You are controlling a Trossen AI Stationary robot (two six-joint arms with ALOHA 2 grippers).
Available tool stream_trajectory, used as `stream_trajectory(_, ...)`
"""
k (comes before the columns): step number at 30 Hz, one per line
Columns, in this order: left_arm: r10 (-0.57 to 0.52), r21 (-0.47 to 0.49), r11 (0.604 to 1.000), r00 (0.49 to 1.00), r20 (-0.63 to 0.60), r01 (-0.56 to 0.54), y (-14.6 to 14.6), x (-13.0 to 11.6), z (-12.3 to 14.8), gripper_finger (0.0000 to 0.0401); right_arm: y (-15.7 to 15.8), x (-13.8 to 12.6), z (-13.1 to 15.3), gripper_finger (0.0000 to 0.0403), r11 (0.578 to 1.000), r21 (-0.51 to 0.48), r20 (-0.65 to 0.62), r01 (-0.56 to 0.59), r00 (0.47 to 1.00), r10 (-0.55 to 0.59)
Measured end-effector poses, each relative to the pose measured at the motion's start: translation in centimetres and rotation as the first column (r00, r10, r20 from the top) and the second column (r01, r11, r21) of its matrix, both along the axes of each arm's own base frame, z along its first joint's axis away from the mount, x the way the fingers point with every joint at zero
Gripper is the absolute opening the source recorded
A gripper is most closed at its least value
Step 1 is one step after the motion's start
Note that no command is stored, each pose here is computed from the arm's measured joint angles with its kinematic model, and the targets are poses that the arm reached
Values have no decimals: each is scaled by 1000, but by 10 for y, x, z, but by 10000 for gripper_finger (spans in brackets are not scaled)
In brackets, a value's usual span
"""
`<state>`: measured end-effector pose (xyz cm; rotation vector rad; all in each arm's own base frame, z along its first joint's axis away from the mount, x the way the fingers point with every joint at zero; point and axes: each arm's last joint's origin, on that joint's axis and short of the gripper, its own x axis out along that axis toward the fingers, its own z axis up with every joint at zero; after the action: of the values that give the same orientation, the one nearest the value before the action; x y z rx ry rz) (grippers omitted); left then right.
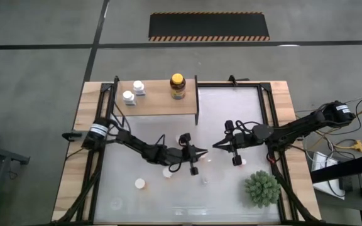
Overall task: Pick and place medicine bottles onto shelf by color
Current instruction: Adjust the lid of the orange pill bottle
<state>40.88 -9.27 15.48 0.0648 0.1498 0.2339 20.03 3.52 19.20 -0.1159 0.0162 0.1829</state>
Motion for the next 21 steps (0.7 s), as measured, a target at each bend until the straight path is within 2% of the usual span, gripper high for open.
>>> stream_trajectory(3, -35, -28, 999, 999, 37, 36, -2, 3, -6, 8, 0, 0, 0, 8, 1000, 0, -1, 0, 1000, 0)
stream_trajectory(9, -23, -67, 997, 999, 47, 27, 1, 6, -19, 8, 0, 0, 0, 8, 1000, 0, -1, -1, 1000, 1)
stream_trajectory(21, -16, -94, 995, 998, 53, 21, 11, 8, -21, 8, 0, 0, 0, 9, 1000, 13, -5, 0, 1000, 0)
